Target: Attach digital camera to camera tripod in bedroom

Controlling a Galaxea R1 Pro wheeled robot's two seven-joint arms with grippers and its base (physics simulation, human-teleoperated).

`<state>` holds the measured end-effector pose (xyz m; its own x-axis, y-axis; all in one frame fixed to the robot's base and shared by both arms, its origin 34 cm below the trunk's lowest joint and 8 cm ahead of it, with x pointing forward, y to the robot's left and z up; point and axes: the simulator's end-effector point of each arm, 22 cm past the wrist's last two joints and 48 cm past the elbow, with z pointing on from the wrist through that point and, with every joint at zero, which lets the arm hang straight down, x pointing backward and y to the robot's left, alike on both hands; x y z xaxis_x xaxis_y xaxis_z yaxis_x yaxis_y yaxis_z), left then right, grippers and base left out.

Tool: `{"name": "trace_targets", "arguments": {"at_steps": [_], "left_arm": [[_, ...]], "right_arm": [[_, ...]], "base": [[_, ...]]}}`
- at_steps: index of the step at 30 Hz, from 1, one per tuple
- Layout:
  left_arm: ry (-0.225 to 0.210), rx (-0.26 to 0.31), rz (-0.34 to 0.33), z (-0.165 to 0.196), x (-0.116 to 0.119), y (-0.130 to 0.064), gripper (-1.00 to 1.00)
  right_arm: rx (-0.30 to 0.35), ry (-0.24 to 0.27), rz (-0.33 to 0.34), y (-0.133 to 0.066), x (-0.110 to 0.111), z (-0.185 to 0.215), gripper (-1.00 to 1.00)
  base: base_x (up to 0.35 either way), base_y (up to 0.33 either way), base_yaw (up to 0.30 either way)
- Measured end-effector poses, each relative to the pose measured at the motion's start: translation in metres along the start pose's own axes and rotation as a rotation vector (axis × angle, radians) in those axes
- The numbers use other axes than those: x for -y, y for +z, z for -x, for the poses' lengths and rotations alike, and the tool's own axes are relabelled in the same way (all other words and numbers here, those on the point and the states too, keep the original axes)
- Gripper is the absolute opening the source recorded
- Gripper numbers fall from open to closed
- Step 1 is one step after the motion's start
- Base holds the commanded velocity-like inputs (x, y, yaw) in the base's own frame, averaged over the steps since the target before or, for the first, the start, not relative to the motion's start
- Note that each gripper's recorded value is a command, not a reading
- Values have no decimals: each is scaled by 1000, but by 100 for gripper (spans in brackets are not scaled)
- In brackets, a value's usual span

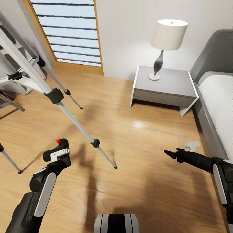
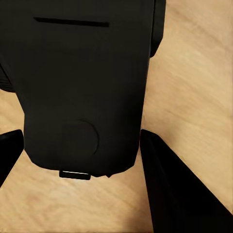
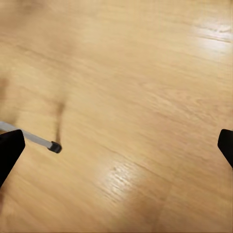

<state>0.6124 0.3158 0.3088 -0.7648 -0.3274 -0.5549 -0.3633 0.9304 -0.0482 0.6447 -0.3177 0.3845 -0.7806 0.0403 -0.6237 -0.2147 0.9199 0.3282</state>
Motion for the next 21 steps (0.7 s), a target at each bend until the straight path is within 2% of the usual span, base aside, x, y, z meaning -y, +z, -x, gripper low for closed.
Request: {"name": "trace_targets", "arguments": {"at_steps": [9,16,19,20,21], "left_arm": [[3,3,19,-3,-4,-14,-100],[4,17,7,3,0,-25,-100],[30,5,-23,-8,14,-31,-100],[40,2,-43,-11,24,-34,-100],[58,-6,-67,-17,35,-37,-100]], "right_arm": [[35,-16,2,-13,-7,16,100],[62,-27,2,-23,-12,29,100],[71,-32,-4,-28,-13,34,100],[74,-34,-17,-29,-11,35,100],[78,-31,-61,-30,-3,37,100]], "base": [[0,0,0],[0,0,0],[0,0,0],[0,0,0],[0,0,0]]}}
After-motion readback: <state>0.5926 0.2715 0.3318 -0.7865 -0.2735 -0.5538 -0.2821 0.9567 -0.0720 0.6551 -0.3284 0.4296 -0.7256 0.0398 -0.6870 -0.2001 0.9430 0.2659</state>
